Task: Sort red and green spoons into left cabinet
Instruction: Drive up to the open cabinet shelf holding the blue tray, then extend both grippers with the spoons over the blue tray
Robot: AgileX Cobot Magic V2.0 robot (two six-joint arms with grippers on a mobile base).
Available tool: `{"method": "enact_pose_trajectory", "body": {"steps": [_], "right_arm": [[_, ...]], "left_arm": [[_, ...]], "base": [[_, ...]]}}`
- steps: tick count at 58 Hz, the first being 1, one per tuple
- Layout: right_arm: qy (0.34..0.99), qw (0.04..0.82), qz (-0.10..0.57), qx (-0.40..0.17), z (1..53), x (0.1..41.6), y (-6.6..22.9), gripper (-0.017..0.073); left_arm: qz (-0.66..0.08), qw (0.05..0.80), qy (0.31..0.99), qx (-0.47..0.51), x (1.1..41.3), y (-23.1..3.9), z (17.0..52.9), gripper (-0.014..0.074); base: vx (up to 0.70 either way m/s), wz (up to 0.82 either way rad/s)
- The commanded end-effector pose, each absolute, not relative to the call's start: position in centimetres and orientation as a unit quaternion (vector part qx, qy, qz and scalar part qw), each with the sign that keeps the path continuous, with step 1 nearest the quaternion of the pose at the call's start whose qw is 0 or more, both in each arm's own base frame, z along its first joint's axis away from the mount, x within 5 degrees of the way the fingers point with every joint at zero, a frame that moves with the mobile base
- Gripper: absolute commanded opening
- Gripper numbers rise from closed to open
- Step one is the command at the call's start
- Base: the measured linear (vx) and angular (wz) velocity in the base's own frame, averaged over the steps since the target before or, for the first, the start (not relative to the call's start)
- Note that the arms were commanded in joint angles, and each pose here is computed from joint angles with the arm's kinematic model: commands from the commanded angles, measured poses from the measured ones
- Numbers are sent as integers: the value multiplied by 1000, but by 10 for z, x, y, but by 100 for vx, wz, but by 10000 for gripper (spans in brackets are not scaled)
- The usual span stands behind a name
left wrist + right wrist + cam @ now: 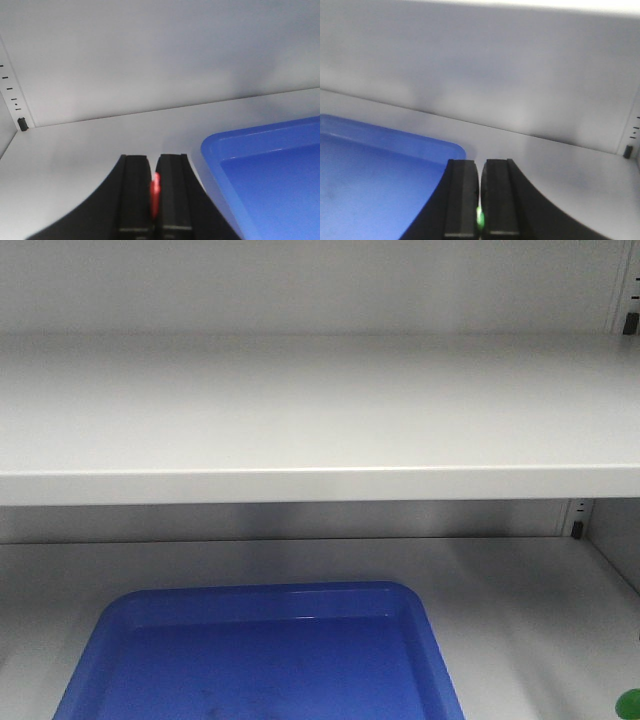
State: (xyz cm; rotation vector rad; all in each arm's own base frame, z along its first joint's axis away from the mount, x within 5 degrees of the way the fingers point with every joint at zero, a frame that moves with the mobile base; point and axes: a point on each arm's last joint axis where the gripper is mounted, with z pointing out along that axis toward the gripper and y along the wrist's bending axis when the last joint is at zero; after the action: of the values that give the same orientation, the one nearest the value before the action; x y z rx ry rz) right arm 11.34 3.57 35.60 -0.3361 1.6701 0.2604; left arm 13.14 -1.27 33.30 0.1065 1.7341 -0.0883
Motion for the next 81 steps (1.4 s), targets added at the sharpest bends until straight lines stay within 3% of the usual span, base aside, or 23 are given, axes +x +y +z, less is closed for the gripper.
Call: {"method": "enact_pose_trajectory", "body": {"steps": [1, 18, 24, 40, 54, 70, 81], "right_arm": [[723, 670, 131, -106, 363, 116, 33, -4], [759, 618, 199, -50, 335, 136, 38, -4], [761, 609, 220, -43, 332, 146, 41, -4], [716, 616, 320, -72, 336, 163, 57, -4], [706, 602, 352, -124, 344, 179, 68, -3], [696, 557, 420, -168, 342, 196, 82, -3], [707, 529, 438, -169, 329, 208, 86, -3]], "left_arm": [[-55, 677, 734, 17, 133, -12, 348, -3], [-168, 617, 764, -83, 145, -17, 336, -3], [-181, 608, 769, -76, 152, -22, 334, -3], [-226, 610, 759, -23, 166, -41, 348, -3], [-237, 619, 748, 8, 174, -50, 359, -1], [-311, 557, 770, 9, 190, -71, 344, -1], [-362, 514, 778, 16, 201, -91, 331, -1]], "base": [[0, 0], [0, 0], [0, 0], [0, 0], [0, 0], [0, 0], [0, 0]]}}
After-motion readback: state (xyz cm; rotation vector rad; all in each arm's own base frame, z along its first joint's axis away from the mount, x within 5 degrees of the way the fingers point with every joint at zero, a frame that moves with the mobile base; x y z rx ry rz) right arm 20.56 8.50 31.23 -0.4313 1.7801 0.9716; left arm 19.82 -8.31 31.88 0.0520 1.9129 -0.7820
